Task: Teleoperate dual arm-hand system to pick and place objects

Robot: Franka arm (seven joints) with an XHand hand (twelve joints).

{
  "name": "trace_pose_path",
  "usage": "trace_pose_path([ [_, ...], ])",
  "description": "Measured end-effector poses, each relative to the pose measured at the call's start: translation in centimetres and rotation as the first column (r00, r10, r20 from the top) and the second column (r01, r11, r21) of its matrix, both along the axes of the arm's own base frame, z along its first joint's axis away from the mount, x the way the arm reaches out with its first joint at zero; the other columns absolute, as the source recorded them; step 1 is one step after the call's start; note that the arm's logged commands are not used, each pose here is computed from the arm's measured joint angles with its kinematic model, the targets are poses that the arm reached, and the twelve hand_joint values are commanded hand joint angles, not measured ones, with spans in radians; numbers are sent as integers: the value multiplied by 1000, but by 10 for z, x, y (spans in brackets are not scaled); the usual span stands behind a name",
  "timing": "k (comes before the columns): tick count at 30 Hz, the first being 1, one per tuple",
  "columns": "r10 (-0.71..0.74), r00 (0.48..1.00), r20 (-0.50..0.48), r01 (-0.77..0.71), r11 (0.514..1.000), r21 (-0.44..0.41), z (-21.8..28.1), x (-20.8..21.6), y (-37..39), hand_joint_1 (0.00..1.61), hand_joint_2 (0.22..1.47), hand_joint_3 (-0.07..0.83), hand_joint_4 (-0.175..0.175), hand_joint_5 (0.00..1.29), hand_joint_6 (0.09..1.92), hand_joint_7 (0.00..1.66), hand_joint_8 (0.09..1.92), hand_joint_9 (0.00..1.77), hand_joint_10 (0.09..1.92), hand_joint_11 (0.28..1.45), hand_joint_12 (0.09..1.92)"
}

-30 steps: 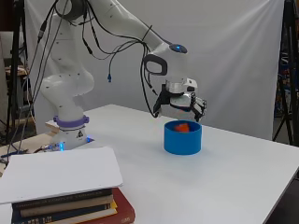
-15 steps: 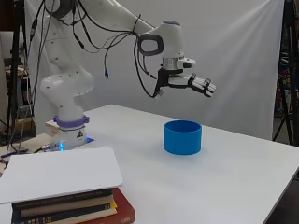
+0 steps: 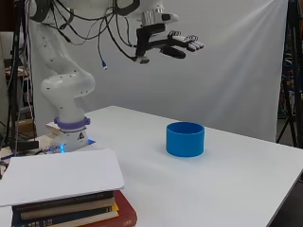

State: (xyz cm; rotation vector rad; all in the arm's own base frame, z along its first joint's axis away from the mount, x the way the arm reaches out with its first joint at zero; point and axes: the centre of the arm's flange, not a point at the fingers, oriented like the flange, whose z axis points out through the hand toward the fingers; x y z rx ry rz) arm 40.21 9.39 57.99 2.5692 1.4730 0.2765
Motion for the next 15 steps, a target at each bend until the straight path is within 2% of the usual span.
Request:
trace_pose_path([
  [6,-140,990,25,141,987,-79,15,-3,-27,227,941,14,78,259,87,313,87,404,87,467,87],
  [9,-192,981,18,193,978,-77,19,-6,-44,218,936,7,84,209,87,217,87,304,87,442,87],
  [12,-220,976,0,219,973,-73,20,-7,-55,220,940,7,90,186,87,202,87,284,87,433,87],
  [15,-220,976,3,219,973,-78,22,-5,-58,235,957,5,90,222,87,288,87,382,87,447,87],
])
